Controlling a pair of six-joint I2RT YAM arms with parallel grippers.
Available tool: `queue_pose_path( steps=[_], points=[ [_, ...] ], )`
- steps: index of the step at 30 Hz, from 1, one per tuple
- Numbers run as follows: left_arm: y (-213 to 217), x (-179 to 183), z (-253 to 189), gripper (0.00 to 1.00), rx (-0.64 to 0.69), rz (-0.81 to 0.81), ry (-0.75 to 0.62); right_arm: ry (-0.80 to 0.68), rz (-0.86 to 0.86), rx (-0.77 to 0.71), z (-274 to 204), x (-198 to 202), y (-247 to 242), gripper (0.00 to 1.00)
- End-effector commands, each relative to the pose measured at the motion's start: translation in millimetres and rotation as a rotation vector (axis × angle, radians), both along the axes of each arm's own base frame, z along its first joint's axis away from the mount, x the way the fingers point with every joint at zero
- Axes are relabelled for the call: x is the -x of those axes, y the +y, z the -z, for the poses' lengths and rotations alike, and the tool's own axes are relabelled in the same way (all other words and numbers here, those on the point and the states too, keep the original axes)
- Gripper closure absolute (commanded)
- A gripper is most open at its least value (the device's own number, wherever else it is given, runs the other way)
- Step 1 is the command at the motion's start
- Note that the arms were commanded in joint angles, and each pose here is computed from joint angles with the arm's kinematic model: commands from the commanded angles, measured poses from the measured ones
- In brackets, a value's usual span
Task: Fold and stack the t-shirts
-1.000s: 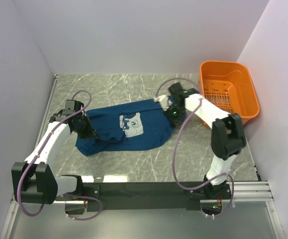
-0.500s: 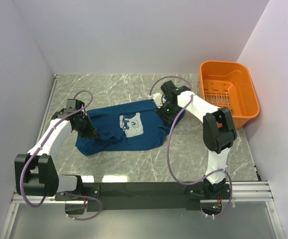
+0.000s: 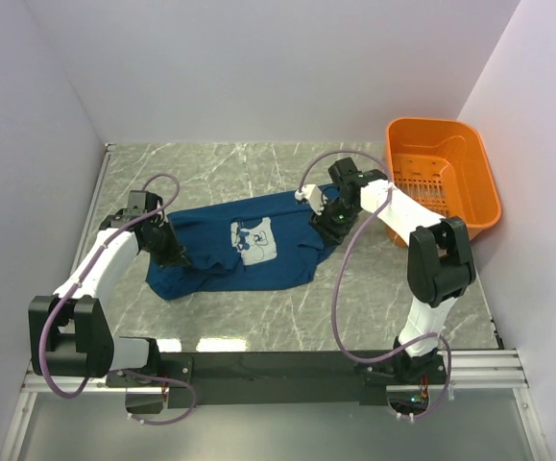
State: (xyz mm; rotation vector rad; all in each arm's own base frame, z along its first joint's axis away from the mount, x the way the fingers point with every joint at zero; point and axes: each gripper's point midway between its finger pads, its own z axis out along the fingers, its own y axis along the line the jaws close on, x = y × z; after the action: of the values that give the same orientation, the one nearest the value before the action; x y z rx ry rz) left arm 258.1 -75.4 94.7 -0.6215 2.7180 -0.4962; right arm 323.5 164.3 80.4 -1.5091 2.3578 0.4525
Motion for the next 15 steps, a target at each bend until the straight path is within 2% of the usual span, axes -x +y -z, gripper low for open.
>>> queue_pose_path(
  steps=[1, 6, 15],
  points=[
    [-2, -9, -10, 0.99, 0.015, 0.016, -0.047, -0.083, -0.087, -0.029, -6, -18, 20, 0.49],
    [-2, -8, -11, 0.99, 0.017, 0.013, -0.047, -0.071, -0.074, 0.037, 14, -30, 22, 0.48],
    [-3, -9, -12, 0.99, 0.023, 0.014, -0.051, -0.045, -0.08, 0.086, 35, -29, 21, 0.48]
  ],
)
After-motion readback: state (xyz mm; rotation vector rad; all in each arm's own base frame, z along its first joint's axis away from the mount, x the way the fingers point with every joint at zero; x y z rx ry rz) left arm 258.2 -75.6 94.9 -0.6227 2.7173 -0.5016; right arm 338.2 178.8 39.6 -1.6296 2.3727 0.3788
